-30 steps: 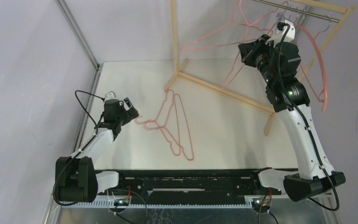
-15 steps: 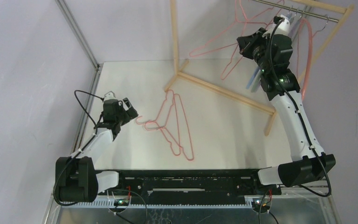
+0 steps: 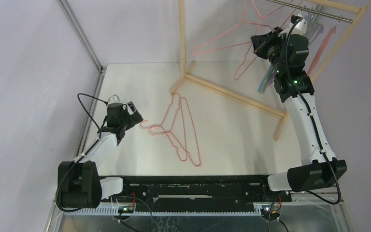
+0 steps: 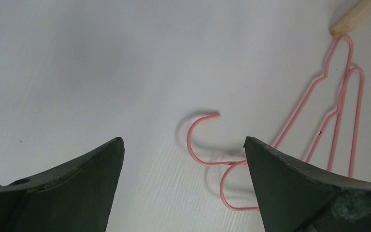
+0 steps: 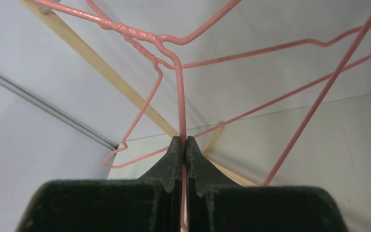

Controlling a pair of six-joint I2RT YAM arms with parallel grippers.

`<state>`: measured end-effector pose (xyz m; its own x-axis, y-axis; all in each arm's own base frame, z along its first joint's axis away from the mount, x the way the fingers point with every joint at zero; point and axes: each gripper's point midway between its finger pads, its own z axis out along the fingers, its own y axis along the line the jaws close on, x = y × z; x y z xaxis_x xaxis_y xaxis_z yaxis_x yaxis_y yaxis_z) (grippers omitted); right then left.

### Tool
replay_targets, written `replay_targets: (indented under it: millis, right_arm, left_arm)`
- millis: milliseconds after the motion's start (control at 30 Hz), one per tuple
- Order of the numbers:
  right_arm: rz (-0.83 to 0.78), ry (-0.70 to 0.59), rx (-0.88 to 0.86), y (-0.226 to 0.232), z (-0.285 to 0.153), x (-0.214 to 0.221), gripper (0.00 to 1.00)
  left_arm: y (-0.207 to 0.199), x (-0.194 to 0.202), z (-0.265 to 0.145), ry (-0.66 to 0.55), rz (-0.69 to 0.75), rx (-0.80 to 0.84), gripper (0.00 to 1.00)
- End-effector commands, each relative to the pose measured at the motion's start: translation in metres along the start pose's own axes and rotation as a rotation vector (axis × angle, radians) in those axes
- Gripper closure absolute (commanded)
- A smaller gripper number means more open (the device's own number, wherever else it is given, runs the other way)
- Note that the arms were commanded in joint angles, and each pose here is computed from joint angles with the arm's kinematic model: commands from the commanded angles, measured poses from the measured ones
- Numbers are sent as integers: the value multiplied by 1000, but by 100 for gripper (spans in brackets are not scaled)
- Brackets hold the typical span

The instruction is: Organize the hangers

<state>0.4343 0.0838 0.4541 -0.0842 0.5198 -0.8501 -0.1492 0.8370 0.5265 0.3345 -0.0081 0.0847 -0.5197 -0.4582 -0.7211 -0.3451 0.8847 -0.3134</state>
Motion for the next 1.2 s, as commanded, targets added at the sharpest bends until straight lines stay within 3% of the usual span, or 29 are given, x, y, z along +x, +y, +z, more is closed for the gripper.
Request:
replay_targets:
  millis: [0, 400, 833, 1167]
  right_arm:
    - [41, -97, 7, -7, 9, -30, 100]
    - [60, -50, 36, -24, 27, -11, 100]
    - [22, 70, -55, 22, 69, 25, 100]
    - [23, 154, -62, 30, 90, 67, 100]
  left_arm:
    - [-10, -27, -1, -69, 0, 26, 1]
    - [-3, -25, 1, -65, -2, 4, 1]
    - [-3, -28, 4, -72, -17, 1, 1]
    - [10, -27, 7, -72, -31, -22, 1]
